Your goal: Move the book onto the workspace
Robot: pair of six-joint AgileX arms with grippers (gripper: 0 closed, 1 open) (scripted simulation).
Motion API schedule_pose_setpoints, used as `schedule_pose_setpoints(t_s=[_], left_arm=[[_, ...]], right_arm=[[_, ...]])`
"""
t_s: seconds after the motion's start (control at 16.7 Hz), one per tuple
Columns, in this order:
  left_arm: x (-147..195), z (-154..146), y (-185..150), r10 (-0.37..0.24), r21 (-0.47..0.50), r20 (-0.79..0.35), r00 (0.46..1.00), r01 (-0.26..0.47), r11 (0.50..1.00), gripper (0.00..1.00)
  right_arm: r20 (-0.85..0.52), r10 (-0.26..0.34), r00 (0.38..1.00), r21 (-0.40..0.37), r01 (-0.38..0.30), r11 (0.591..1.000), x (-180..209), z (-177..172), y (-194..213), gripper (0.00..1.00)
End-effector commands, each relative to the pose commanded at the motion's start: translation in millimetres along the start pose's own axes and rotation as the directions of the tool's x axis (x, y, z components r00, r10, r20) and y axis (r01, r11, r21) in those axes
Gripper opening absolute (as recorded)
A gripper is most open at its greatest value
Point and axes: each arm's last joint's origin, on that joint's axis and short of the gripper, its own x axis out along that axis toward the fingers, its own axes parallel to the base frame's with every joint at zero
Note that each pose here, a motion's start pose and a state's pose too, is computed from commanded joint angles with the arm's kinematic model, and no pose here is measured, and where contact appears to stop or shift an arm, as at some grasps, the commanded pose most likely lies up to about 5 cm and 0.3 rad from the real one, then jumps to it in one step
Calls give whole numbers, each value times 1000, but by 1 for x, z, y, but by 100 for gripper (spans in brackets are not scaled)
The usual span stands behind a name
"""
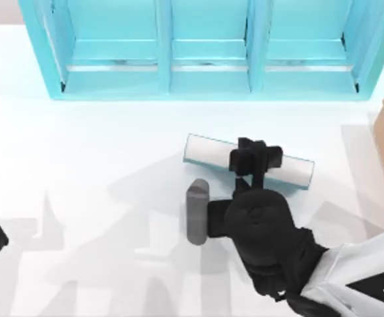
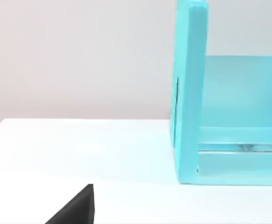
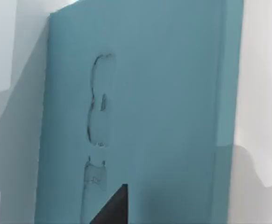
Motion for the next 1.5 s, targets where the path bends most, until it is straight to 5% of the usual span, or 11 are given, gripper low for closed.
schedule_pose_setpoints(t_s=[0.72,1.08,1.5], left_arm=[[0,0,0,0,0,0,1000,0,1000,100],[0,0,0,0,0,0,1000,0,1000,100],[0,0,0,0,0,0,1000,0,1000,100]], right_arm=[[-7,11,1000,2,-11,1000,-9,4,3,100],[-38,63,997,-26,-64,998,-78,21,25,100],[-1,3,1000,-2,-3,1000,-146,18,31,100]])
